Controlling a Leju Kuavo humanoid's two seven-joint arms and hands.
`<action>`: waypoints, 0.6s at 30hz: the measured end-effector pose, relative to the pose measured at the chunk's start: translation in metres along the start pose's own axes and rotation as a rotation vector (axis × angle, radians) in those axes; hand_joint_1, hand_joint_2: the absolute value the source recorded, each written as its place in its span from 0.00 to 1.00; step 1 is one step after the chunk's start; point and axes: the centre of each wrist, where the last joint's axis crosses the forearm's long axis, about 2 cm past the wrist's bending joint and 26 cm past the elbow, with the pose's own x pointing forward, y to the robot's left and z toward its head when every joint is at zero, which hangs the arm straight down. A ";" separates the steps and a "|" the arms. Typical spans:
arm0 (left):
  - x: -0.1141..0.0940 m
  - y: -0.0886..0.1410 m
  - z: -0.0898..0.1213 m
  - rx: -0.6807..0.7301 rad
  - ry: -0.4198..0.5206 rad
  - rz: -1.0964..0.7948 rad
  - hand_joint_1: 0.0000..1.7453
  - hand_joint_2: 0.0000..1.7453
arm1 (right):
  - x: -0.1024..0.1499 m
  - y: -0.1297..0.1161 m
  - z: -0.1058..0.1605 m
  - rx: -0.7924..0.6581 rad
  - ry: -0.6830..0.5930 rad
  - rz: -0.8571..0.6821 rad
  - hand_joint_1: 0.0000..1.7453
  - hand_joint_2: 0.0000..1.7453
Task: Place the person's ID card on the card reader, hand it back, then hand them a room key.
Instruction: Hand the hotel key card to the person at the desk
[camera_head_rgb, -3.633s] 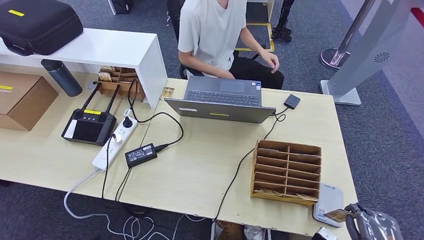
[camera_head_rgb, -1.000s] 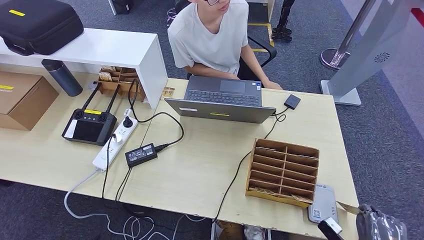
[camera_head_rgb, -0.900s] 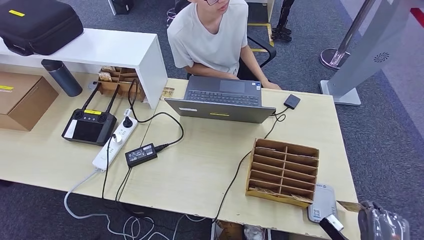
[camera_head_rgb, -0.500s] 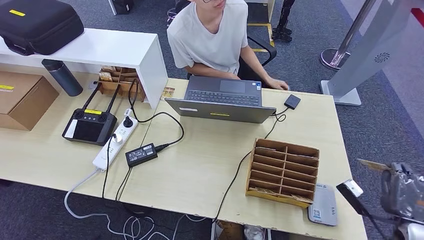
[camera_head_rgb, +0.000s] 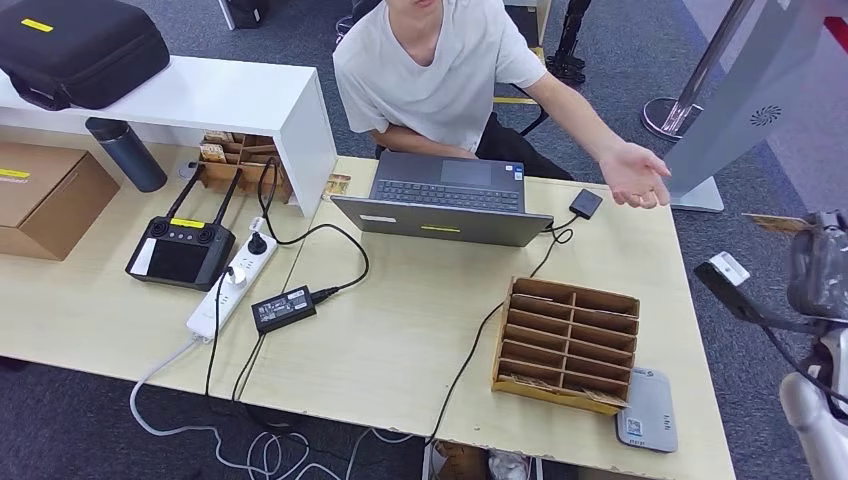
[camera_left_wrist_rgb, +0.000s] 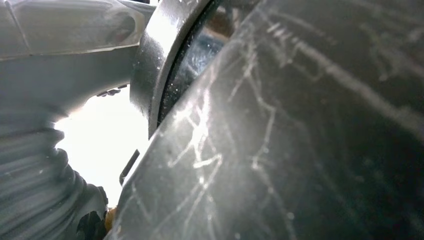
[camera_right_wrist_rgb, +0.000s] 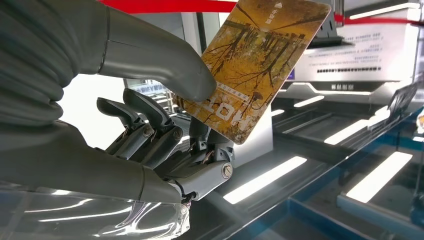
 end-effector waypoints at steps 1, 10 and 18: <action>0.000 0.000 0.000 0.003 0.001 -0.004 0.00 1.00 | 0.000 0.001 -0.006 0.014 -0.016 0.011 1.00 1.00; -0.003 0.002 -0.001 0.018 0.008 -0.027 0.00 1.00 | 0.016 0.015 -0.052 0.108 -0.137 0.086 1.00 1.00; -0.003 0.002 -0.001 0.023 0.009 -0.033 0.00 1.00 | 0.033 0.020 -0.069 0.138 -0.170 0.091 0.50 1.00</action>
